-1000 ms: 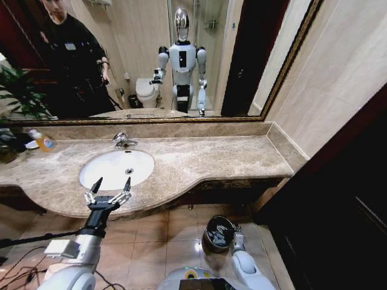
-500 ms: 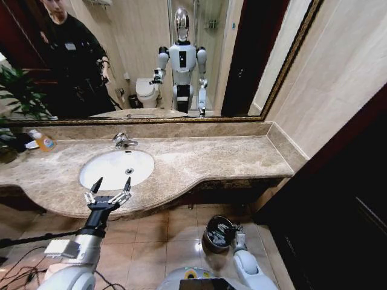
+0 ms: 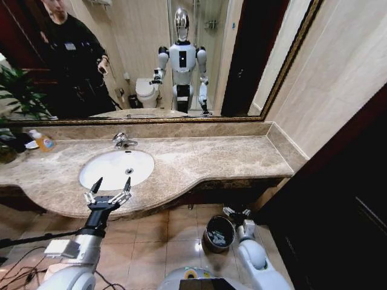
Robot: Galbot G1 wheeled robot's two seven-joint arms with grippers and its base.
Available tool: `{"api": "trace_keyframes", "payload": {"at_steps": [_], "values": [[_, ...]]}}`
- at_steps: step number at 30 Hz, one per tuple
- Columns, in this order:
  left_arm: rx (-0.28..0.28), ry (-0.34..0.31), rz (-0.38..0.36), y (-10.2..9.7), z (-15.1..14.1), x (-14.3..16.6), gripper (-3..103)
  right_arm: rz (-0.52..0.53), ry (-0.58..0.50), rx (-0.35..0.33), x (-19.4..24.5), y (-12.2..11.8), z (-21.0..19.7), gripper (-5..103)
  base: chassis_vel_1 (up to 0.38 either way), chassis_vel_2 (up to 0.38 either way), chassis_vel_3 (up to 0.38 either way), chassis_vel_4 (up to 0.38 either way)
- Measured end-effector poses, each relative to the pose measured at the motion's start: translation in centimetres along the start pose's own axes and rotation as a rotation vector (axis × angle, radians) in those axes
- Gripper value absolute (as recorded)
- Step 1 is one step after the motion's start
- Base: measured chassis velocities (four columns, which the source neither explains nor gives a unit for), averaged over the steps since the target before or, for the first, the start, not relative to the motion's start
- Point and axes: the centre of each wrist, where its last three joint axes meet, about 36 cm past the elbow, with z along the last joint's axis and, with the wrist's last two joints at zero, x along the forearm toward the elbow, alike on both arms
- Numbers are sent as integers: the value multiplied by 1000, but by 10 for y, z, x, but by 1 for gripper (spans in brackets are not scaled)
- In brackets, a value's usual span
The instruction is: Pick up the trash from the sink and place it in the trash bin.
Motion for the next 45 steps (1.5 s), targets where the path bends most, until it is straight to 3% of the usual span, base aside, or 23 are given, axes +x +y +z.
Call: {"api": "trace_keyframes", "payload": {"at_steps": [4,13,16,21,26,45], "values": [[0,0,0,0,0,0,100,-42,-81,-39,14,18,-57,100,0,0,0,0],[0,0,0,0,0,0,100,-108,-228,-6,25,18,-128,100,0,0,0,0],[0,0,0,0,0,0,100,-107,-244,-3,22,12,-134,100,0,0,0,0],[0,0,0,0,0,0,100,-146,-268,40,11,-21,-142,100,0,0,0,0],[0,0,0,0,0,0,100,-168,-262,29,2,-40,-145,100,0,0,0,0],[0,0,0,0,0,0,100,-167,-245,0,-3,-41,-146,100,0,0,0,0]]}}
